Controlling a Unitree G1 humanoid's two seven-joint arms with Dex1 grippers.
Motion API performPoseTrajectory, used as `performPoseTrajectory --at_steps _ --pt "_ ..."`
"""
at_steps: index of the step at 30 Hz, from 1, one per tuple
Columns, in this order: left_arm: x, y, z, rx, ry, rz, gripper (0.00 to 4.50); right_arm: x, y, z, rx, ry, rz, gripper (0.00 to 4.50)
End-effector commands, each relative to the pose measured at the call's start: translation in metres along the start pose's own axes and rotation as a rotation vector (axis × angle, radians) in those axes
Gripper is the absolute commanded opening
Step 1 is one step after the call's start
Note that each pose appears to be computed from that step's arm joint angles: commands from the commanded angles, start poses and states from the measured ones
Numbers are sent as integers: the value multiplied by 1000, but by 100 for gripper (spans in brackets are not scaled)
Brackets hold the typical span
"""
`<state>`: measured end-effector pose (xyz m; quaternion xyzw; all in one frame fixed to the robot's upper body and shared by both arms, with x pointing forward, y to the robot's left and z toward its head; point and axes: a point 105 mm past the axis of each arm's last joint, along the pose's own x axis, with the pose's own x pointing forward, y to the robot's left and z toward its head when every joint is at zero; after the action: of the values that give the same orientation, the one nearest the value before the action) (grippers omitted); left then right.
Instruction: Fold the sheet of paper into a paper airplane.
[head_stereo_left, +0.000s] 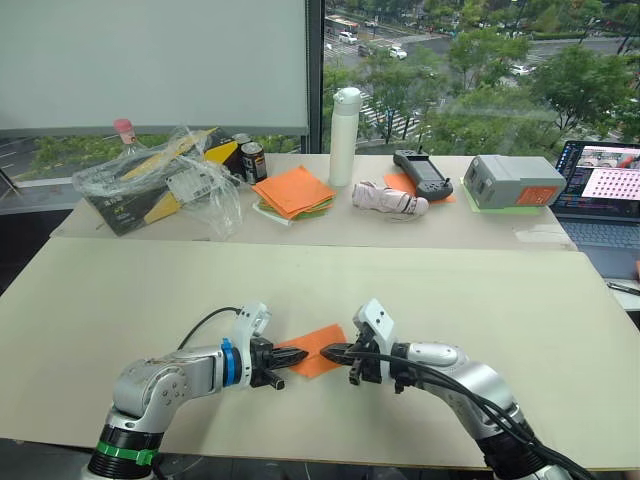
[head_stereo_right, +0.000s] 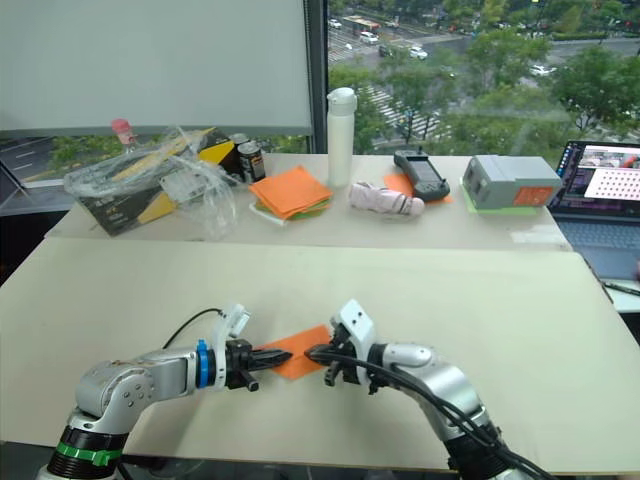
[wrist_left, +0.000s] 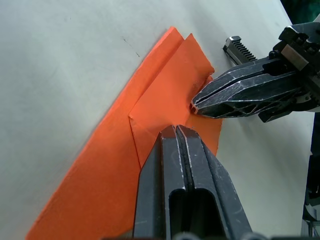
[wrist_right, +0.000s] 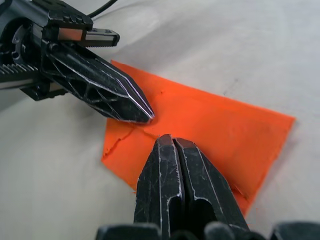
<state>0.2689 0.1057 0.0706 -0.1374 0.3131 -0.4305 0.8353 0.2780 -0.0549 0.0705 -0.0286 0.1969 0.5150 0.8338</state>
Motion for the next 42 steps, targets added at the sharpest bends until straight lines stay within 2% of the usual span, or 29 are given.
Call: performPoseTrajectory --at_steps 1,10,14,22,30,36,39,42 --pt "-2 6 -12 -14 41 36 0 -15 -19 -19 47 59 -77 3" --pt "-7 9 -13 -21 39 49 0 -16 -36 -10 171 19 -132 3" --pt "-10 9 -15 -24 39 54 0 -19 -31 -7 187 17 -77 3" --pt "-14 11 -14 -34 20 68 0 -25 -36 2 214 -12 -59 3" --pt "-13 11 -15 -33 21 71 0 -22 -43 32 244 -125 -53 3" --pt "-16 10 -9 -35 1 70 0 -21 -45 36 244 -124 -34 3" --pt "-18 6 -4 -30 -14 61 0 -20 -41 37 250 -121 -4 86" --pt "-22 0 8 -39 -64 42 0 -20 -42 37 251 -119 -3 190"
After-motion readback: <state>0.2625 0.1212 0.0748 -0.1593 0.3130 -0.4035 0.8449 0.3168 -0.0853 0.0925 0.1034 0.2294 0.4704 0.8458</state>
